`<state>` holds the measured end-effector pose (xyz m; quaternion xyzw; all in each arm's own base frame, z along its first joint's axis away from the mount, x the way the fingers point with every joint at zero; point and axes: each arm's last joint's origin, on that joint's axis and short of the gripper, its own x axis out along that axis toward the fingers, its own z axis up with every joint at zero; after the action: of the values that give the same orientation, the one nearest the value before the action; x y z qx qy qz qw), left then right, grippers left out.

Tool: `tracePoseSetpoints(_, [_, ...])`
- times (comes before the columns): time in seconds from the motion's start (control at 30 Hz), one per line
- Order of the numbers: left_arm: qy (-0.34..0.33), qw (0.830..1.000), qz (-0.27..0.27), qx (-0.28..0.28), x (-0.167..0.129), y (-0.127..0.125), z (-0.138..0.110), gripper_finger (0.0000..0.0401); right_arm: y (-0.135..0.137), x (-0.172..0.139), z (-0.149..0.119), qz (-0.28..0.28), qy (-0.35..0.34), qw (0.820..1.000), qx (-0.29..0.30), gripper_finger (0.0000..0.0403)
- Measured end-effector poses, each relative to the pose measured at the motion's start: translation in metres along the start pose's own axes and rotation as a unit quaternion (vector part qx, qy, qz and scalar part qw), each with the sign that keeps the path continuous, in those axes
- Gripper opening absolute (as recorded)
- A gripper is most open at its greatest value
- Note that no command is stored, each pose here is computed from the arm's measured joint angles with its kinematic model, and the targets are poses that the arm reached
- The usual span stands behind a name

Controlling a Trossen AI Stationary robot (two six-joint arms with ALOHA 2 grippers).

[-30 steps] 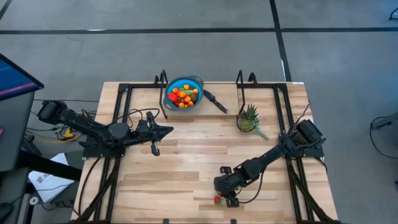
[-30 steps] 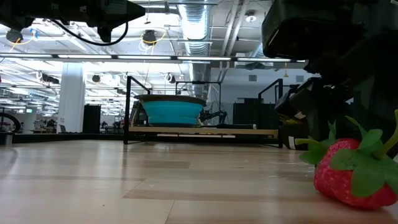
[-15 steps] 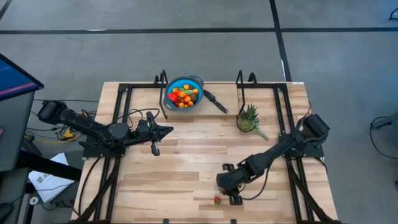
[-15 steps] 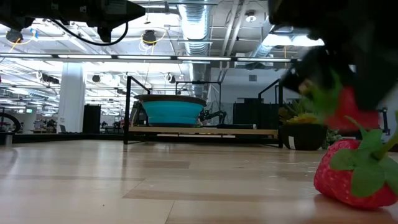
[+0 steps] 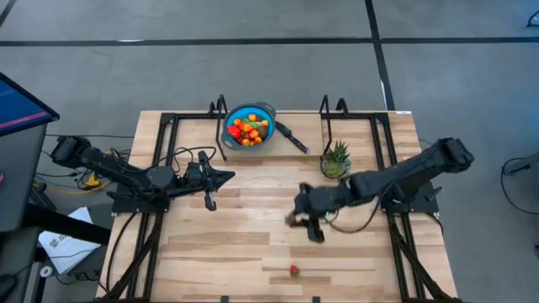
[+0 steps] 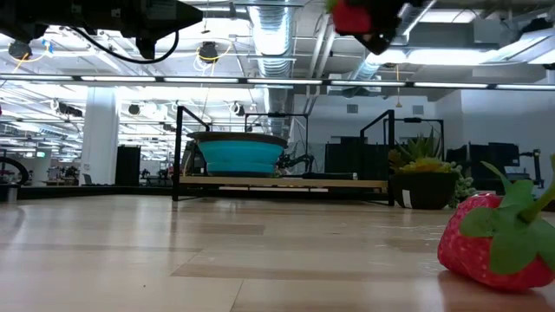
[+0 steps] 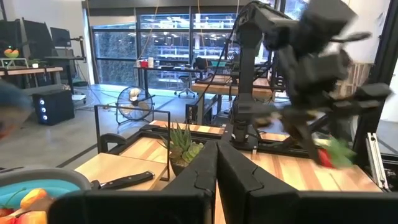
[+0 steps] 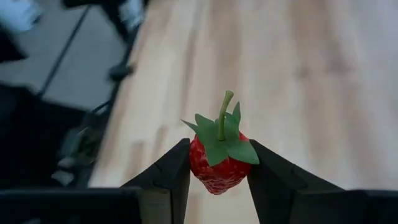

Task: Pick & Place Fruit
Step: Put the strawberry into the basket

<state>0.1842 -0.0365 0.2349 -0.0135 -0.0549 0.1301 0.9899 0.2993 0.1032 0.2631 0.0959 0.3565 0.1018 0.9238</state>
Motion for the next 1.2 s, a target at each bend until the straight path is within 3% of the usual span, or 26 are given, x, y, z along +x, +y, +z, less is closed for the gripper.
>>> tracePoseSetpoints(0.13, [0.0,1.0,0.004,0.0,0.0,0.001,0.0,0.0002,-0.027,-0.016,0.017,-0.065,-0.056,0.996,-0.022,0.0131])
tracePoseSetpoints(0.33, [0.0,0.998,0.06,0.002,0.003,0.008,0.0,0.0002,-0.071,-0.024,0.04,-0.145,-0.133,0.979,-0.049,0.0125])
tracePoseSetpoints(0.53, [-0.001,0.994,0.108,0.004,0.006,0.018,0.0,0.0002,-0.119,-0.025,0.052,-0.207,-0.181,0.961,-0.036,0.0128])
tracePoseSetpoints(0.6, [-0.002,0.993,0.121,0.005,0.007,0.023,0.0,0.0002,-0.136,-0.023,0.063,-0.224,-0.226,0.948,-0.031,0.0128])
tracePoseSetpoints(0.87, [0.004,0.985,0.16,0.056,0.012,0.038,0.0,0.0002,-0.203,-0.006,0.064,-0.286,-0.214,0.934,0.01,0.0128])
tracePoseSetpoints(1.2, [-0.006,0.979,0.183,0.085,0.009,0.048,0.007,0.0002,-0.245,0.022,0.103,-0.307,-0.179,0.934,0.022,0.0128])
